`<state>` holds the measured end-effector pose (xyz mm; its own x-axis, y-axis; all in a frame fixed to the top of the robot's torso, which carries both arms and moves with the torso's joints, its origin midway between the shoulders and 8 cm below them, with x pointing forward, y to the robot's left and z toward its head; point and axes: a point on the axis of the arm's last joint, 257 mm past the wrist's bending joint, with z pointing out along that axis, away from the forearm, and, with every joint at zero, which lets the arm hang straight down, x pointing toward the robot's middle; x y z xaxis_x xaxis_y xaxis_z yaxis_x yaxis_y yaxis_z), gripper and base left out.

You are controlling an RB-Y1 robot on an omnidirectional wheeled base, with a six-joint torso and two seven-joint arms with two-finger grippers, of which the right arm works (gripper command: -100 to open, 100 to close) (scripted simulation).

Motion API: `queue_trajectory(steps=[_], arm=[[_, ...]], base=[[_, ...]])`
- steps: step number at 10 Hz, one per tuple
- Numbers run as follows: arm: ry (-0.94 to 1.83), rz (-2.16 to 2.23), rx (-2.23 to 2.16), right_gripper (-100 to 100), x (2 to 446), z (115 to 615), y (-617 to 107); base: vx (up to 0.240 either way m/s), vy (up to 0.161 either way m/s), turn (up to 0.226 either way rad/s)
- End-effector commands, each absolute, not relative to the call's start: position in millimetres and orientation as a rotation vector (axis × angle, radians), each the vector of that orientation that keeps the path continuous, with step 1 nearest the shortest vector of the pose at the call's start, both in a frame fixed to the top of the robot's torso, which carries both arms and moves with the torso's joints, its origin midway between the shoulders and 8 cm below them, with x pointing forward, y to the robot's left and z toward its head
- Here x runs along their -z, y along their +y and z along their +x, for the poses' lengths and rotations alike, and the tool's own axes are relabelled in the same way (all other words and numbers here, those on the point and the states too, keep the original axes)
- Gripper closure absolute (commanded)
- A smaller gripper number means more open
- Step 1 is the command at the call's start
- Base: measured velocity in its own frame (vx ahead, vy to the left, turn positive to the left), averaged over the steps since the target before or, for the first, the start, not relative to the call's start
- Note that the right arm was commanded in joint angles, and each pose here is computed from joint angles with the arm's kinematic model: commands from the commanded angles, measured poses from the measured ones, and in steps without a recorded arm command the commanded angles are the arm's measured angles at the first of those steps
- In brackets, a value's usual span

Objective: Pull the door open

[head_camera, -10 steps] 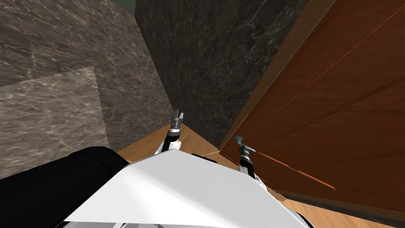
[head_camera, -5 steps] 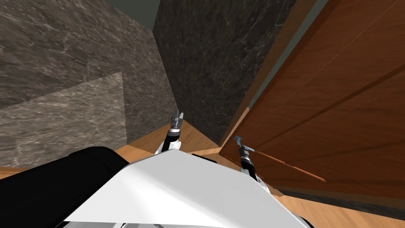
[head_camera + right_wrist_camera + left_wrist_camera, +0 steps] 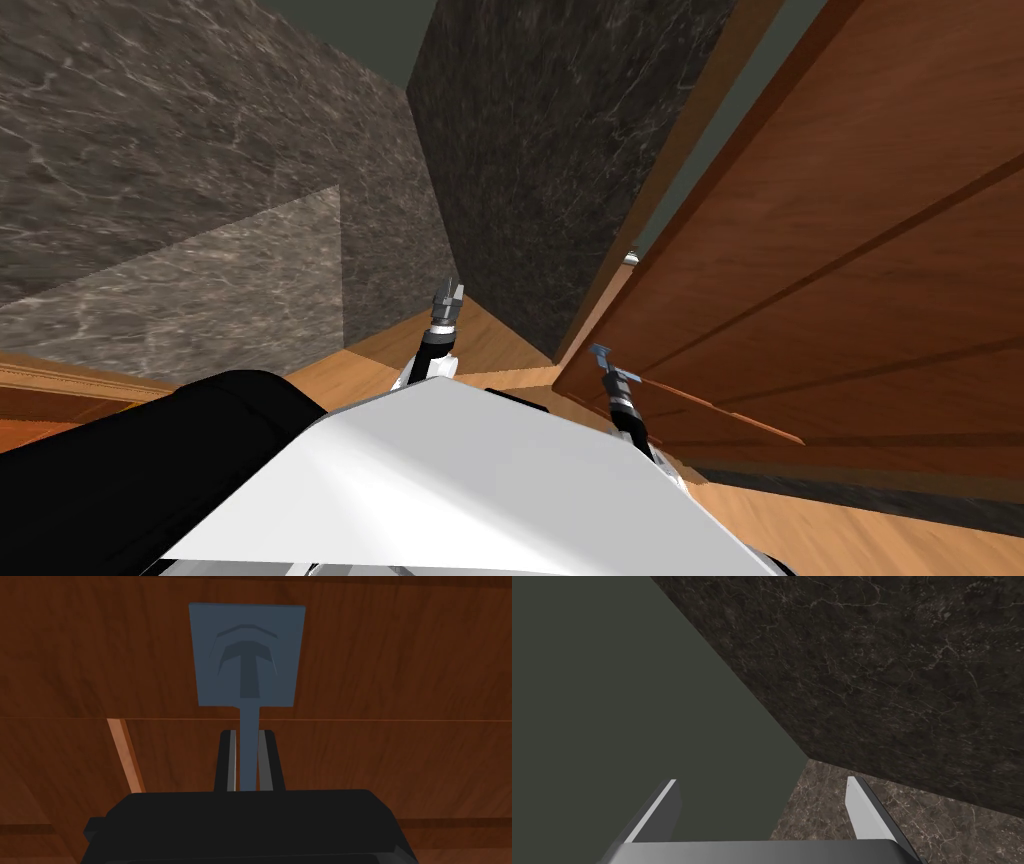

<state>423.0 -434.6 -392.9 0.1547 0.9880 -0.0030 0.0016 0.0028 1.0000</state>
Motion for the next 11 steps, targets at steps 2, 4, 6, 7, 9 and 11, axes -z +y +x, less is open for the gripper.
queue_trajectory(steps=[2,4,6,7,9,11], arm=[[1.125,1.260,-1.123,100,392.9,419.1,-428.7],[1.148,1.246,-1.148,100,392.6,416.4,-424.2],[1.153,1.244,-1.149,100,392.8,416.4,-424.3],[1.166,1.241,-1.158,100,394.4,412.7,-422.3],[1.178,1.232,-1.172,100,393.7,409.9,-420.5],[1.192,1.221,-1.188,100,393.1,406.3,-418.2]], base=[[-0.206,-0.044,0.077],[-0.219,-0.064,0.094],[-0.149,-0.017,0.034],[-0.158,-0.018,0.097],[-0.224,-0.081,0.143],[-0.210,-0.079,0.160]])
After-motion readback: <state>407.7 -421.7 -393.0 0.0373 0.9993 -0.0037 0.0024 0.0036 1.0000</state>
